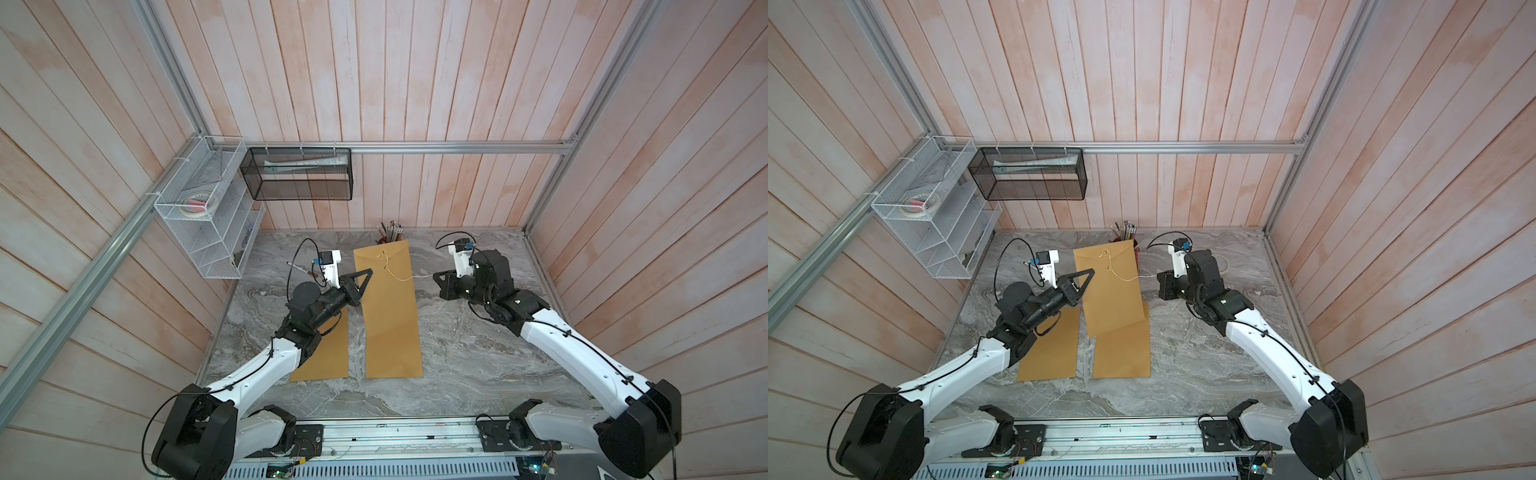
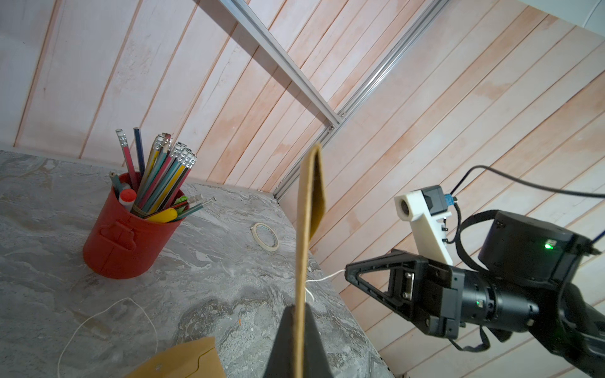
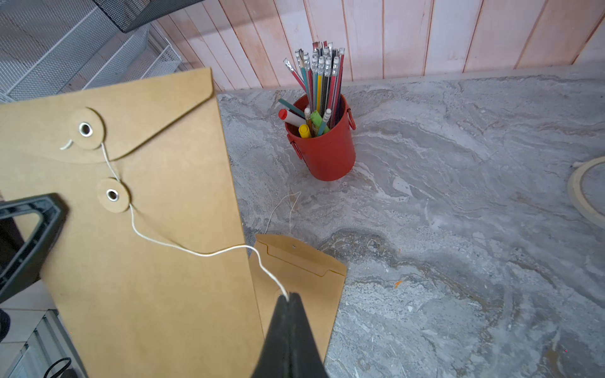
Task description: Open the file bag
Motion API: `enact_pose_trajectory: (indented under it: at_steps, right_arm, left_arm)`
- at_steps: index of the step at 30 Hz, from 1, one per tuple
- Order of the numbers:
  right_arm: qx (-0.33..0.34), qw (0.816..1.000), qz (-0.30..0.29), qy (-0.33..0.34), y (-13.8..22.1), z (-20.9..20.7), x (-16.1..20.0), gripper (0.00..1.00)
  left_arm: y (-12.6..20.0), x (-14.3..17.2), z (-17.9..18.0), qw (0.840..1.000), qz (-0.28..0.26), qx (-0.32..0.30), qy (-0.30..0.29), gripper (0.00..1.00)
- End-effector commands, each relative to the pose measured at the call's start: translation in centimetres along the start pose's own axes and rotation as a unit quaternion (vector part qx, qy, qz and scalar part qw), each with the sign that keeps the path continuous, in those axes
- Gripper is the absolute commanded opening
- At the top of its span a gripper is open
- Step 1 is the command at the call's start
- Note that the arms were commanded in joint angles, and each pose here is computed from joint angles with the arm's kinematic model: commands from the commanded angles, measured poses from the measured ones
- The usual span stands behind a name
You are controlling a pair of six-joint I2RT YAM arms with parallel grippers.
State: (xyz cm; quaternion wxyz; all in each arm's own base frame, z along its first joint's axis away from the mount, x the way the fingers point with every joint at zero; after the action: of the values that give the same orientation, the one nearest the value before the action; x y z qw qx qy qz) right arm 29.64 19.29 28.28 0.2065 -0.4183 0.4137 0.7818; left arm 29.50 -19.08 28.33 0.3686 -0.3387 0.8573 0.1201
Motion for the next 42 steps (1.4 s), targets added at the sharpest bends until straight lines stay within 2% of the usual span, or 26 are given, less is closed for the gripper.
enact_pose_trajectory:
  at_steps: [1,8,24,42]
  right_arm:
    - [0.006,1.0,-0.01,0.01,0.5,-0.1,-1.2,0.0]
    - [0.009,1.0,-0.025,0.017,1.0,-0.2,-2.7,0.0]
    - [0.0,0.997,-0.06,0.042,2.2,1.1,-6.9,0.0]
    - [-0.052,0.991,-0.092,0.084,2.4,5.1,-11.8,0.0]
  left_arm:
    - [-0.5,-0.1,-1.5,0.999,0.015,0.027,-0.028,0.0]
    - [-0.8,0.8,-2.4,0.998,0.036,0.035,-0.046,0.0]
    - [-0.8,2.5,-2.4,0.997,0.057,0.038,-0.047,0.0]
    - [-1.5,4.0,-1.5,0.996,0.075,0.035,-0.034,0.0]
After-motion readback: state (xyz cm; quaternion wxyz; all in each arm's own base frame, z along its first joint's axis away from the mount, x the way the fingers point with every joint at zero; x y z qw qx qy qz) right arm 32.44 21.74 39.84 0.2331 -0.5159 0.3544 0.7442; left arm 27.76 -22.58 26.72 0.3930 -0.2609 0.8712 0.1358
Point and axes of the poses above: each gripper's point midway between its finger pads, its own y axis back along the fingers, its own z axis along the line the jaws close on, x = y × z, the point moved 5 cm from there along y, back along the fingers, and after that the axes turned 6 degrees about y, right-handed, at the moved point
